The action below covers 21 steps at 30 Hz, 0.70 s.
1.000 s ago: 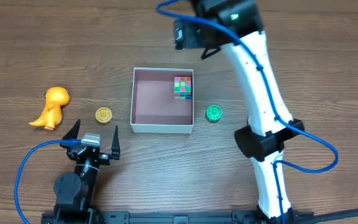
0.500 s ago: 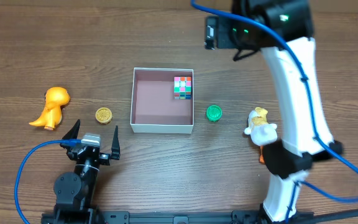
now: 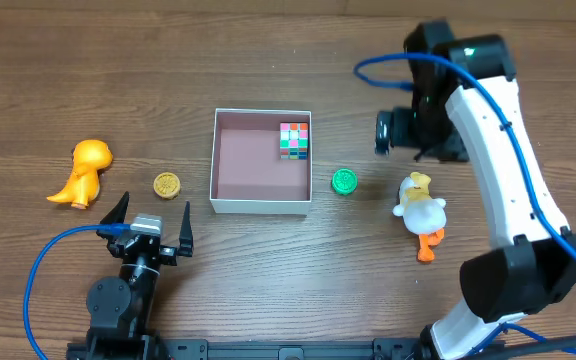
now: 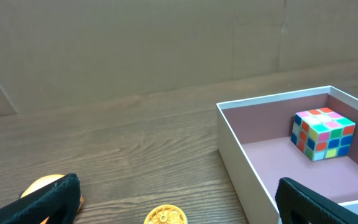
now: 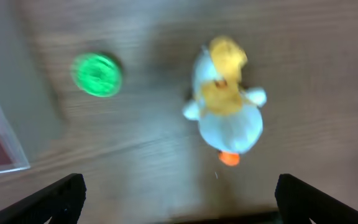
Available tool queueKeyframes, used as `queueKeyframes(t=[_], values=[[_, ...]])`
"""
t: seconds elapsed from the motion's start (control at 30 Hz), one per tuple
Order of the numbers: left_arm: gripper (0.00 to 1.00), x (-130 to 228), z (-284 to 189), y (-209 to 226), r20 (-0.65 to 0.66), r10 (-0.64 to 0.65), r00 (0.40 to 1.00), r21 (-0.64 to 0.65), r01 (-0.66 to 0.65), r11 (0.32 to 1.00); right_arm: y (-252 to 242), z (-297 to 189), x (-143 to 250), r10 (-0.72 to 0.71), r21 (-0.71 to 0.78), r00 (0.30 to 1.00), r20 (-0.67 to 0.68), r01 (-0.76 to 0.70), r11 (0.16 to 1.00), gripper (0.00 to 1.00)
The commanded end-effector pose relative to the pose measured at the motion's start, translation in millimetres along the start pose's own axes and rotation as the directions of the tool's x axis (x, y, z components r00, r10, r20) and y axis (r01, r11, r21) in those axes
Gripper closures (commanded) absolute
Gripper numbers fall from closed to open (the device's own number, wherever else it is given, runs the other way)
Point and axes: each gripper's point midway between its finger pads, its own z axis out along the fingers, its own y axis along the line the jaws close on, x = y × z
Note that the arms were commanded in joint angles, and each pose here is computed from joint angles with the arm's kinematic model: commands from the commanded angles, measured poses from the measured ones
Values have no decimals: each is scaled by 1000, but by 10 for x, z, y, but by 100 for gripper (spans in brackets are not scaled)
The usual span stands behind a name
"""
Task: Pack container
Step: 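Raise the right gripper and move it over the duck plush, then lower the right gripper and grasp the duck plush's head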
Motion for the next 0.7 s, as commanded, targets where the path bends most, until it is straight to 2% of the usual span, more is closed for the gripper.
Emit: queueKeyframes(t=[0.0,0.2,0.47,0.67], values=[[0,6,-2,41,2,15,1000,-20,-15,1000,-312,244,105,111,72,992,-54,-107,992,0],[0,6,-2,41,2,15,1000,-20,-15,1000,-414,657,70,171,30,981,-86,-169,985,0],[0,6,-2,41,2,15,1000,-20,-15,1000,-343,1124,198,101,-8,986,-133,-103,995,0],[0,7,-2,41,2,15,1000,-20,-15,1000,-347,1183,292,96,-4,981,-166,-98,995,0]])
